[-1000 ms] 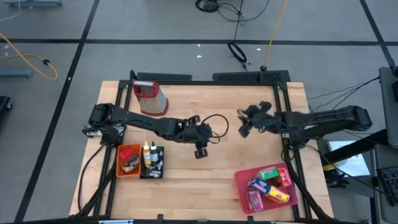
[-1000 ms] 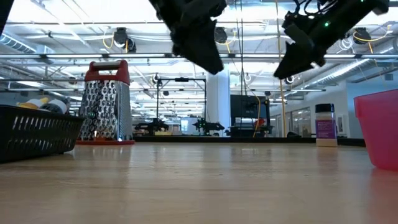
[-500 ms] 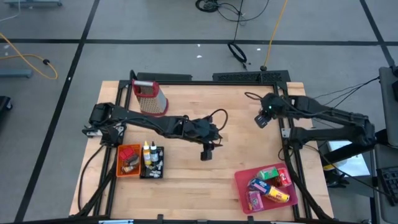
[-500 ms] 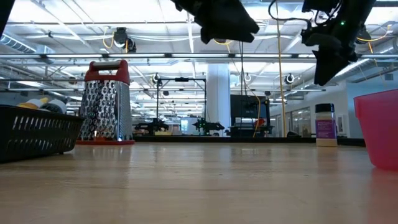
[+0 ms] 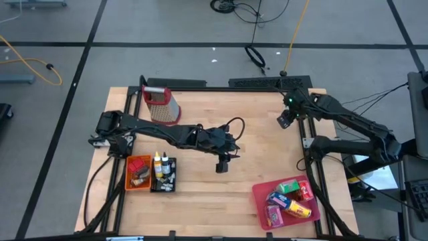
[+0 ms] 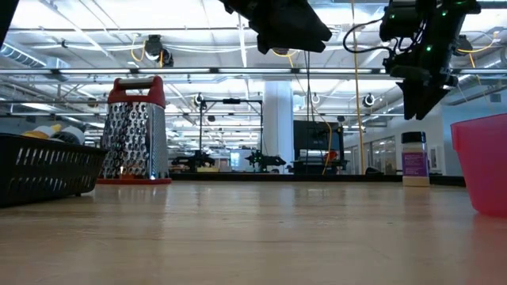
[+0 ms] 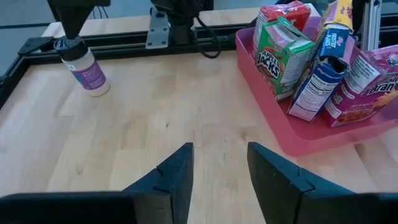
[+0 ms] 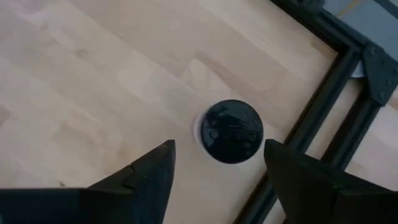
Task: Pick & Place Kitchen Items
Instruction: Put the purple spice bottle into the orange bin
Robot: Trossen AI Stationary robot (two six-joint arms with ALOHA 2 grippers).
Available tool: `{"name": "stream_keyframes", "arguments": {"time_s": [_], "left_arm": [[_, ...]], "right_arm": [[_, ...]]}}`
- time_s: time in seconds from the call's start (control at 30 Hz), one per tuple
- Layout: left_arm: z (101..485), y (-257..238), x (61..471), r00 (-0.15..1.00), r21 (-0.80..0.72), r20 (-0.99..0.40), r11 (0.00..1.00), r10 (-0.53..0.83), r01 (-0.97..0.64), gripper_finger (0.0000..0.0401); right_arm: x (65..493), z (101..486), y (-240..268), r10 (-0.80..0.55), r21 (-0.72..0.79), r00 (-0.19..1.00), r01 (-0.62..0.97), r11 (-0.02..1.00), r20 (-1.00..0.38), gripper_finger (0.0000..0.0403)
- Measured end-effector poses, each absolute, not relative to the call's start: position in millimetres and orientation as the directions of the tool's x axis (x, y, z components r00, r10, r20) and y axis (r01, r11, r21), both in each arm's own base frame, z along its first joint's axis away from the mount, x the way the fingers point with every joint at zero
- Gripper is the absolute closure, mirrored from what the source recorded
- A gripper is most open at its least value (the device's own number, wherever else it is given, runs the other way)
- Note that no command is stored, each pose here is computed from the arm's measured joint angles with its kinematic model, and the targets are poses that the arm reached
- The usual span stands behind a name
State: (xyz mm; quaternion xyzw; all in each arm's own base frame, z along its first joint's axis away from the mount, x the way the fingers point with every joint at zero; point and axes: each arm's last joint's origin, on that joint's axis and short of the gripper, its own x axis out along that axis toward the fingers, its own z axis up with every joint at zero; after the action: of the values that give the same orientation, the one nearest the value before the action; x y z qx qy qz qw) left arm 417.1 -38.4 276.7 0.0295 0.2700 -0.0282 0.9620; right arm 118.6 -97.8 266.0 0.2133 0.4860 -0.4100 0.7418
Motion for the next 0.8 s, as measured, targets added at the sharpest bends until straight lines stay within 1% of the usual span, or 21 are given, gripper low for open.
{"name": "stream_keyframes", "arguments": {"time_s": [0.13, 0.43, 0.8], "left_arm": [[276, -38, 417, 0.852, 0.042, -0.522, 0.997, -0.038, 0.07, 0.0249], [276, -38, 417, 0.852, 0.042, -0.522, 0.997, -0.038, 0.07, 0.0249], [276, -38, 417, 0.852, 0.042, -0.523, 0.997, -0.037, 0.07, 0.0249]], "right_arm": [[120, 262, -104, -0.353, -0.045, 0.192, 0.824, 0.564, -0.916, 0.0149], [123, 252, -115, -0.323, -0.073, 0.134, 0.827, 0.557, -0.937, 0.013], [124, 244, -130, -0.311, -0.086, 0.096, 0.847, 0.524, -0.946, 0.0124]]}}
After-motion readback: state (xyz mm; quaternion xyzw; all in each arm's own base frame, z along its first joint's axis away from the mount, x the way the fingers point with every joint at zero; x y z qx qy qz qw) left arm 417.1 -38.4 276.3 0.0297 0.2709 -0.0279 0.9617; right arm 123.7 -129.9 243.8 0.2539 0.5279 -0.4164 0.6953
